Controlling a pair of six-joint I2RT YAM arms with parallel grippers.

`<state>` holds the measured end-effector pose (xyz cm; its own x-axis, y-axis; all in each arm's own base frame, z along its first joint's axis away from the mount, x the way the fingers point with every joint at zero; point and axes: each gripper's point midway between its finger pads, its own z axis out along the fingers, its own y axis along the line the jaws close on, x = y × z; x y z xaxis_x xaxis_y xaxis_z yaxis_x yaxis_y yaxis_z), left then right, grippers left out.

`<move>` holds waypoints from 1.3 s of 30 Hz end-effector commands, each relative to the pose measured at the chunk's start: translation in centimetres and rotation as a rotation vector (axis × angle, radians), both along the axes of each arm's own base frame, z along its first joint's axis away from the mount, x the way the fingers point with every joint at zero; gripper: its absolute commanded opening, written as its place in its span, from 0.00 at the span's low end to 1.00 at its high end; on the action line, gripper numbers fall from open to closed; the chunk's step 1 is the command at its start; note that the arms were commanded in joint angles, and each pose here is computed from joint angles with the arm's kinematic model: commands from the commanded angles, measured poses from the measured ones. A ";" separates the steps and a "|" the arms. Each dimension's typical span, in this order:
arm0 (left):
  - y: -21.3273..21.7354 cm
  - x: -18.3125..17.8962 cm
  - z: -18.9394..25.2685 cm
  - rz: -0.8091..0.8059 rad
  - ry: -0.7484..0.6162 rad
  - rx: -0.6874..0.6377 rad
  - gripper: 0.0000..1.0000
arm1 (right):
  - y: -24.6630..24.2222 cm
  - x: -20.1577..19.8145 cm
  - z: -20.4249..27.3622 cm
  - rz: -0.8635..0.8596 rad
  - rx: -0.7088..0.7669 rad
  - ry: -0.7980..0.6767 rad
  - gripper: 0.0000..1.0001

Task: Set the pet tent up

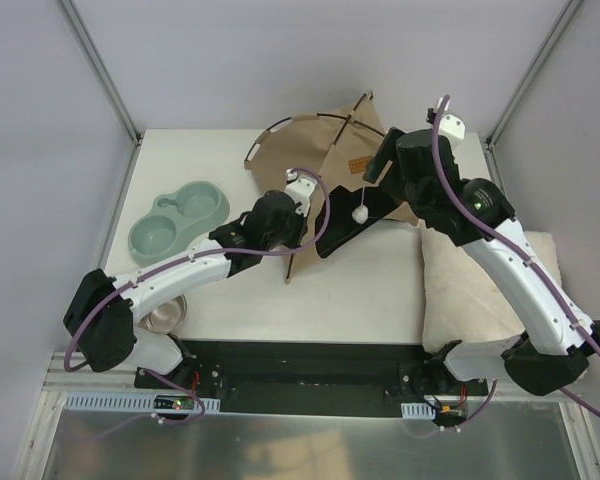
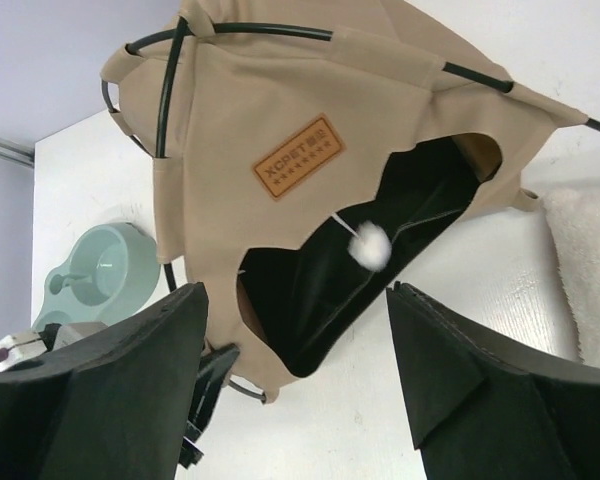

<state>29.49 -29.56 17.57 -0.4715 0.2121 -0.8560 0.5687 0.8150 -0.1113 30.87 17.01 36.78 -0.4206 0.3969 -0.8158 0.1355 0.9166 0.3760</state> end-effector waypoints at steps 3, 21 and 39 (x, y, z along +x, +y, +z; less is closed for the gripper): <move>2.7 1.7 5.4 0.045 -0.146 0.085 0.00 | -1.0 -1.5 2.3 0.067 0.029 -0.058 0.79; 11.5 0.6 16.7 -0.099 -0.211 -0.087 0.00 | -4.2 -5.4 3.3 0.359 -0.278 -0.145 0.90; 15.5 -1.0 18.0 -0.111 -0.203 -0.151 0.00 | -3.7 3.7 -10.0 0.625 -0.389 0.123 0.81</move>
